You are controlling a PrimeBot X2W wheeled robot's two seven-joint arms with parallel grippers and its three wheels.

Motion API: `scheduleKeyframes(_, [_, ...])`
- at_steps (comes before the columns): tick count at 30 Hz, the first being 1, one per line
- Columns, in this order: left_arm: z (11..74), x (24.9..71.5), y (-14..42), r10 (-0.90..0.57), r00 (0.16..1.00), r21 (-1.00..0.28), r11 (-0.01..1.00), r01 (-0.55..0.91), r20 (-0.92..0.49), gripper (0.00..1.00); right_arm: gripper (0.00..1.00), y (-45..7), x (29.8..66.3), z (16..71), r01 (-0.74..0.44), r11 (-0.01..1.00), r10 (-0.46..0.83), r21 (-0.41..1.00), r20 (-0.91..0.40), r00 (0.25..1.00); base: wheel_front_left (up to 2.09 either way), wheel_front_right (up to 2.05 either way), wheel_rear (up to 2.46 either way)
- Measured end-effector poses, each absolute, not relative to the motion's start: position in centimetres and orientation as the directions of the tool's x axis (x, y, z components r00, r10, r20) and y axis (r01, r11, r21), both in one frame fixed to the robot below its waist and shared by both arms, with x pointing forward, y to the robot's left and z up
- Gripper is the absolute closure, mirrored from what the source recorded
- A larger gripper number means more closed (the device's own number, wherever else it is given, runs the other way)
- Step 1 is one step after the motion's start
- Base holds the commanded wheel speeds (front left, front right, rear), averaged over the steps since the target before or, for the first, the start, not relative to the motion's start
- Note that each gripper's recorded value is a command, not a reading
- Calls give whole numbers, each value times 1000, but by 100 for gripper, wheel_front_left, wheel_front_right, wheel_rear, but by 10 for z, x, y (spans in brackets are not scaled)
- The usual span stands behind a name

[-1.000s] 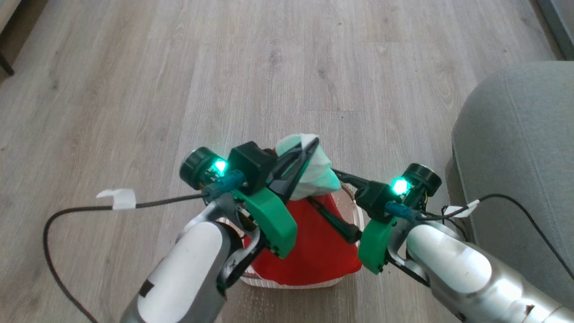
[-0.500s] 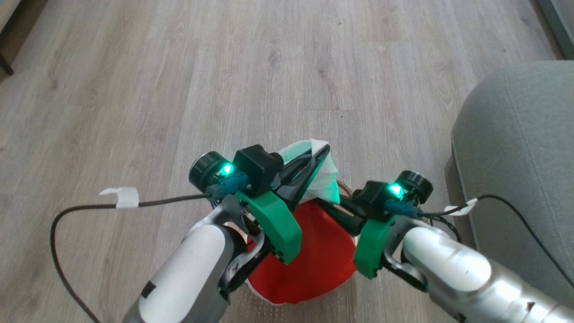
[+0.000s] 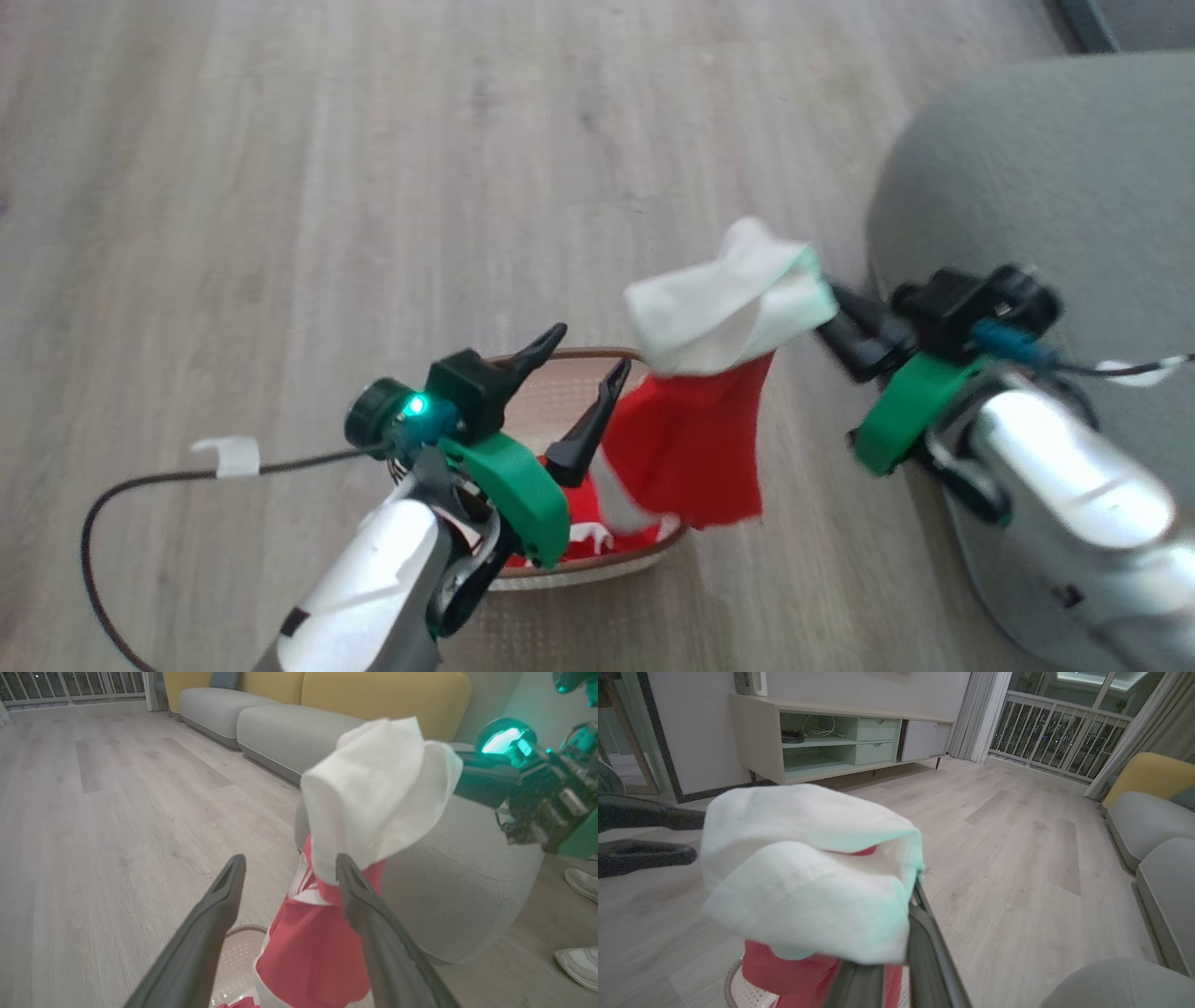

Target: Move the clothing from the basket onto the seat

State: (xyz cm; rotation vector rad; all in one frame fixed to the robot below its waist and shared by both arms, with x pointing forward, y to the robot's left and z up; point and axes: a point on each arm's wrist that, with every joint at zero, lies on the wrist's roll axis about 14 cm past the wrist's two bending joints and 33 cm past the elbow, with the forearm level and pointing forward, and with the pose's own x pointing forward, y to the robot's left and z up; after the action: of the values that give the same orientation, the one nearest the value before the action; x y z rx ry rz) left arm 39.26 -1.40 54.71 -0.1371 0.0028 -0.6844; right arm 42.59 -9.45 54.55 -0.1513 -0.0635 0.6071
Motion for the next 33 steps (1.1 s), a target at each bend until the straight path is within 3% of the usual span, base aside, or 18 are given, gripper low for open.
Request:
scheduleKeyframes(9, [519, 379, -78, -759, 649, -155, 636, 756, 51, 0, 100, -189, 423, 572, -354, 911, 377, -211, 76, 923, 0, 0, 0])
scheduleKeyframes(22, [501, 346, -164, -909, 414, -205, 395, 895, 54, 0, 100, -286, 371, 558, -96, 972, 104, -213, 28, 994, 0, 0, 0])
scheduleKeyframes(33, [495, 345, -179, -927, 371, -242, 346, 906, 64, 0, 100, -315, 374, 565, -5, 979, 15, -203, 51, 999, 0, 0, 0])
